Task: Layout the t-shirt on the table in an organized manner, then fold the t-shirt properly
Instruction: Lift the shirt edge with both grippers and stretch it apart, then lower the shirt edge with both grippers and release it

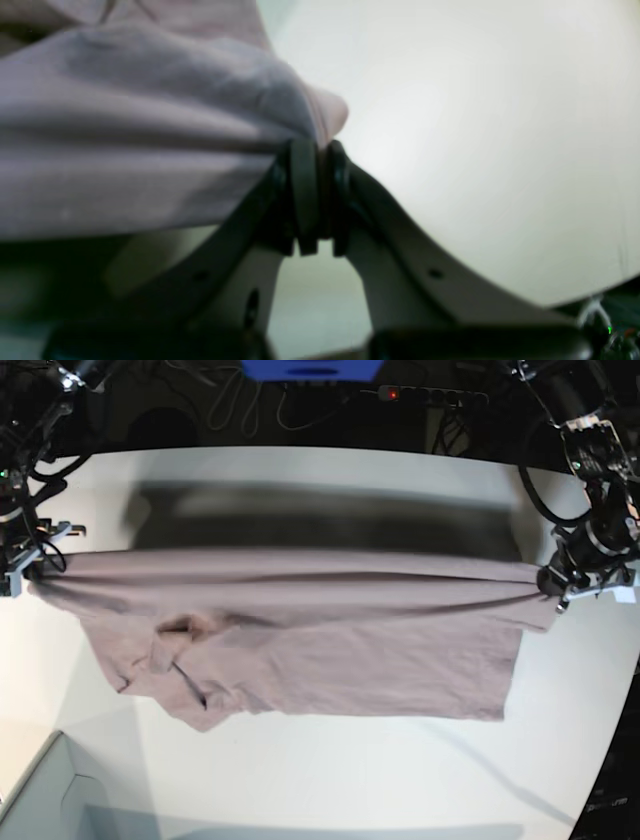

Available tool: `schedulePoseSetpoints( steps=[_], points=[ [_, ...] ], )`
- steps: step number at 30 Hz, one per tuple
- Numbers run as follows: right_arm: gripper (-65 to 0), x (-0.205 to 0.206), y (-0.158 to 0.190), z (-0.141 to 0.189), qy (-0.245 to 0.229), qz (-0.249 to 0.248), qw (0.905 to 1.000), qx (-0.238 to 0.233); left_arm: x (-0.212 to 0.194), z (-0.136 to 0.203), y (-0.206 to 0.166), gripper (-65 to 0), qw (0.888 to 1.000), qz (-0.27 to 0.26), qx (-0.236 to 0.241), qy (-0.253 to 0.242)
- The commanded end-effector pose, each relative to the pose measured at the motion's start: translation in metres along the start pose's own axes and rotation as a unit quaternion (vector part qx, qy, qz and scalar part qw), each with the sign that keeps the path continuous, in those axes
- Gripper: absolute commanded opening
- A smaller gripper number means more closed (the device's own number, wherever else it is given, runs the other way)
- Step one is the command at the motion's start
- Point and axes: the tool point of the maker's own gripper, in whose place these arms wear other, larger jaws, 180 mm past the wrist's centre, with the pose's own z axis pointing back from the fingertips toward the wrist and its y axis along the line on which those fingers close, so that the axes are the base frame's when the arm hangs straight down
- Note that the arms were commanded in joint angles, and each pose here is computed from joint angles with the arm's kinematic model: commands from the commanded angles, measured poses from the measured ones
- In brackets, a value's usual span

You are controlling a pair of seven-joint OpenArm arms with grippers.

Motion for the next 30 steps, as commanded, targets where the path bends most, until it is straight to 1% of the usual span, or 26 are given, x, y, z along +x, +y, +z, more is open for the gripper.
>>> schedulePoseSetpoints(
  steps=[1, 8, 14, 18, 22, 30],
  points=[
    [-65.0, 0.0, -0.005, 0.006, -0.007, 0.003, 0.9999, -0.009, 0.013, 0.007, 0.004, -64.9, 1.0, 0.0, 0.003, -0.022],
    [-65.0, -0.056, 0.023, 0.022, 0.051, -0.013, 0.9984, 0.018, -0.02, 0.011, 0.043, -64.9, 0.999, 0.017, 0.041, 0.008],
    [-65.0, -0.088, 0.03, 0.035, 0.089, -0.012, 0.9956, 0.027, -0.04, 0.021, 0.071, -64.9, 0.997, 0.018, 0.072, 0.028],
    [-65.0, -0.115, 0.036, 0.033, 0.122, -0.023, 0.9913, 0.042, -0.05, 0.028, 0.087, -64.9, 0.995, 0.018, 0.089, 0.039],
    [-65.0, -0.132, 0.038, 0.031, 0.143, -0.029, 0.988, 0.051, -0.05, 0.028, 0.088, -64.9, 0.995, 0.019, 0.09, 0.038],
    [-65.0, -0.135, 0.04, 0.032, 0.147, -0.03, 0.9874, 0.052, -0.045, 0.026, 0.082, -64.9, 0.996, 0.019, 0.083, 0.032]
  ],
)
